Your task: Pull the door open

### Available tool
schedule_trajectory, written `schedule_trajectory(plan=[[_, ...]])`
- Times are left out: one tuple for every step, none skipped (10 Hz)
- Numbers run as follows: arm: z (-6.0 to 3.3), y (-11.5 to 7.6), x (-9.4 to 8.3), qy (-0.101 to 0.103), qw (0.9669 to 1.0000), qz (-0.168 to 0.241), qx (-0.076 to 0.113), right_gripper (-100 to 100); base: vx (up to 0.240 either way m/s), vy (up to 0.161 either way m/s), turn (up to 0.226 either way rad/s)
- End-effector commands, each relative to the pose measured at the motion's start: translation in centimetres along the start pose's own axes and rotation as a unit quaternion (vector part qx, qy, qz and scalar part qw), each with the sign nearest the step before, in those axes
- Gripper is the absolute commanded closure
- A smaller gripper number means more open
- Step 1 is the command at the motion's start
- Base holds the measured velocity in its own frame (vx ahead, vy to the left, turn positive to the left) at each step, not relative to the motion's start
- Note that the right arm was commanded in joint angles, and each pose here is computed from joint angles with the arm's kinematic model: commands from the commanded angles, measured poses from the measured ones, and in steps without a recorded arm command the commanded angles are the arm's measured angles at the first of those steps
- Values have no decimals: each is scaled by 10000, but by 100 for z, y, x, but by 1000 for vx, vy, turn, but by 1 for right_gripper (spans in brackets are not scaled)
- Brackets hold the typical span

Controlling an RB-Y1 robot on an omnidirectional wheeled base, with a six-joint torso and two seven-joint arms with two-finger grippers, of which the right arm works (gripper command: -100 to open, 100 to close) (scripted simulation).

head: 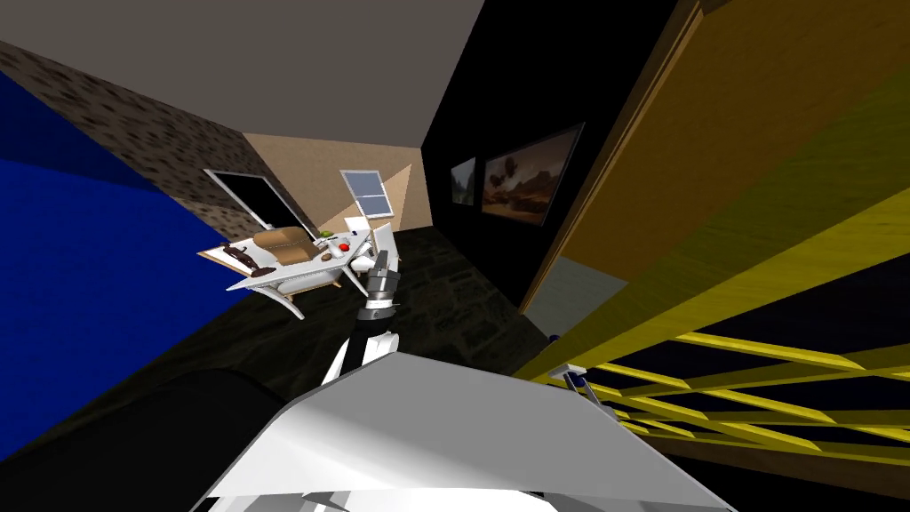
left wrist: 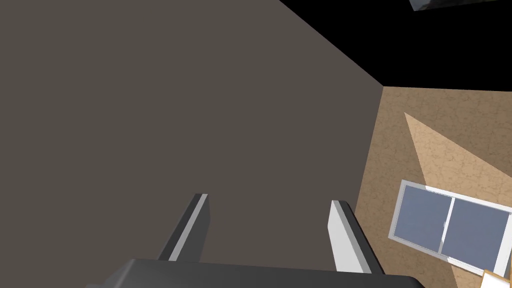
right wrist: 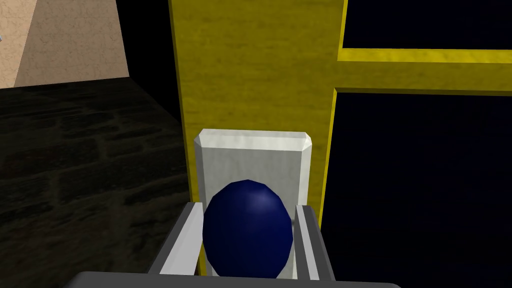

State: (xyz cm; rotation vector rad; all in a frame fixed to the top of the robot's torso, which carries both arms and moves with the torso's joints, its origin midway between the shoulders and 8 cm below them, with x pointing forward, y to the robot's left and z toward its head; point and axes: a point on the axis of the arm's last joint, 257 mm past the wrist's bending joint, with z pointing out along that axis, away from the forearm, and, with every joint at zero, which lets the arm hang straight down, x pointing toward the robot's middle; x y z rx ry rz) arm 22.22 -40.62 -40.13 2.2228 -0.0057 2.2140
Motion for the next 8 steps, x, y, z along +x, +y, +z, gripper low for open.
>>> schedule_trajectory(plan=[[15, -7, 5, 10, 10000, 11, 60, 100, -191, -7, 121], [27, -4, 7, 14, 10000, 10, 87, 100, -200, -31, 106], [37, -2, 9, 16, 9999, 10, 110, 100, -207, -66, 115], [45, 0, 11, 18, 9999, 9, 128, 100, -208, -39, 83], [49, -8, 4, 12, 9999, 12, 119, 100, -88, -9, 20], [58, -11, -4, 1, 9999, 15, 160, 100, -154, -20, 143], [62, -11, -3, 1, 9999, 15, 168, 100, -180, -20, 125], [69, -9, -2, 3, 9998, 14, 187, 100, -171, -21, 80]])
